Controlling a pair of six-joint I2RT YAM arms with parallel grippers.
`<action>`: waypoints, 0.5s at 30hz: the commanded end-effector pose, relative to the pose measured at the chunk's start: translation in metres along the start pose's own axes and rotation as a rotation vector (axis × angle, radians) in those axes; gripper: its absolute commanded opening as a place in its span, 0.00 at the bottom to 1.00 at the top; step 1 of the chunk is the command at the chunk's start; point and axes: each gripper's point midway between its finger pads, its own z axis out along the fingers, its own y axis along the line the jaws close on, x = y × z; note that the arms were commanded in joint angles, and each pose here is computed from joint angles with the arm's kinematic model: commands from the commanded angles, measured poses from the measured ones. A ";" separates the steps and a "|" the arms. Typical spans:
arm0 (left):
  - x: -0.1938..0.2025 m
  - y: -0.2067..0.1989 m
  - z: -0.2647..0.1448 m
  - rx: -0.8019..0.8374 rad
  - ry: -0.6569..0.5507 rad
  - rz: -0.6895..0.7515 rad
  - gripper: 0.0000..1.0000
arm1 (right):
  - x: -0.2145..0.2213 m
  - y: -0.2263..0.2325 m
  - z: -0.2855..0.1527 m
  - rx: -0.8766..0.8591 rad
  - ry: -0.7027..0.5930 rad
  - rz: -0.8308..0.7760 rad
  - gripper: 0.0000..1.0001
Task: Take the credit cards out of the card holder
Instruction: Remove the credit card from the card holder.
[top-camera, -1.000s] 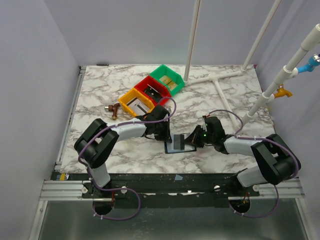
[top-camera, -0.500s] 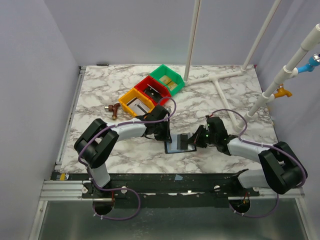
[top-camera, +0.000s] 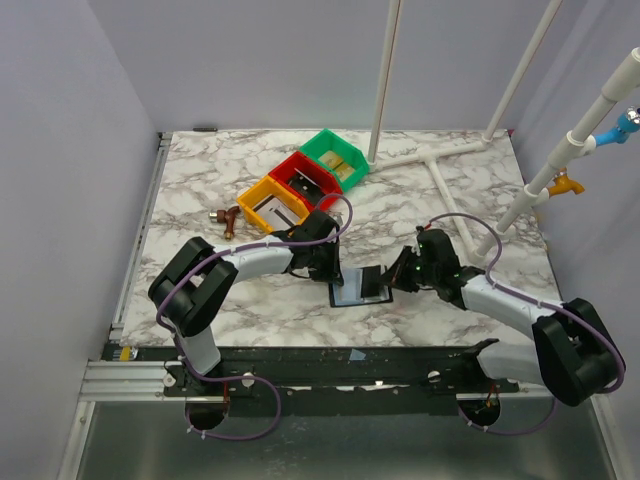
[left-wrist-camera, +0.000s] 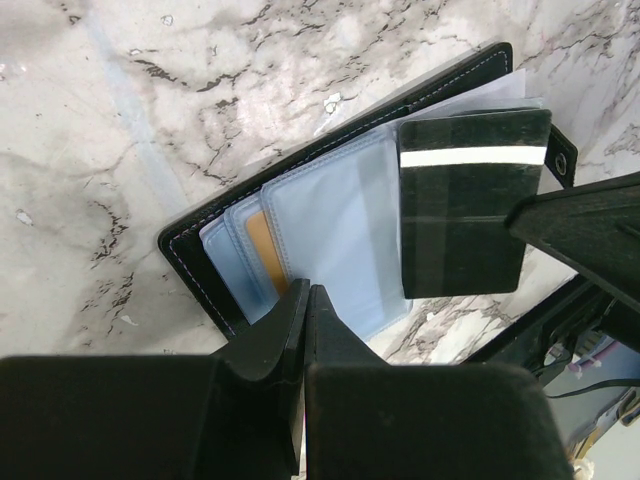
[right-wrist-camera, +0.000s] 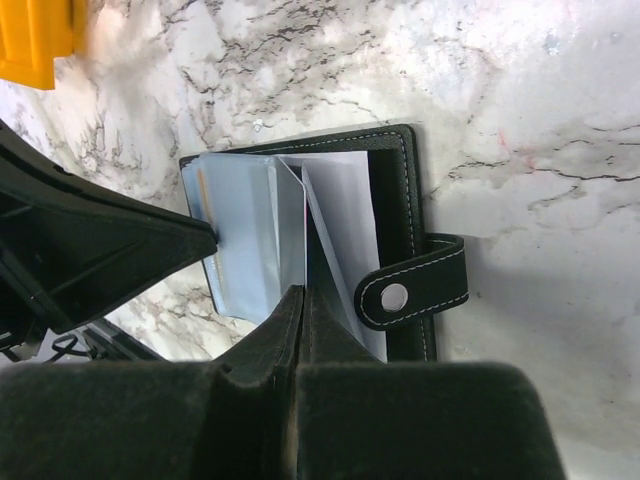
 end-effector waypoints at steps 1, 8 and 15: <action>0.002 0.011 -0.007 -0.054 0.017 0.009 0.00 | -0.011 0.005 -0.007 0.020 -0.026 -0.020 0.01; -0.008 0.000 -0.015 -0.038 -0.006 0.022 0.00 | -0.017 0.017 -0.011 -0.006 -0.026 -0.029 0.01; -0.013 -0.011 -0.025 -0.007 -0.026 0.030 0.00 | -0.020 0.025 -0.014 -0.030 -0.027 -0.030 0.01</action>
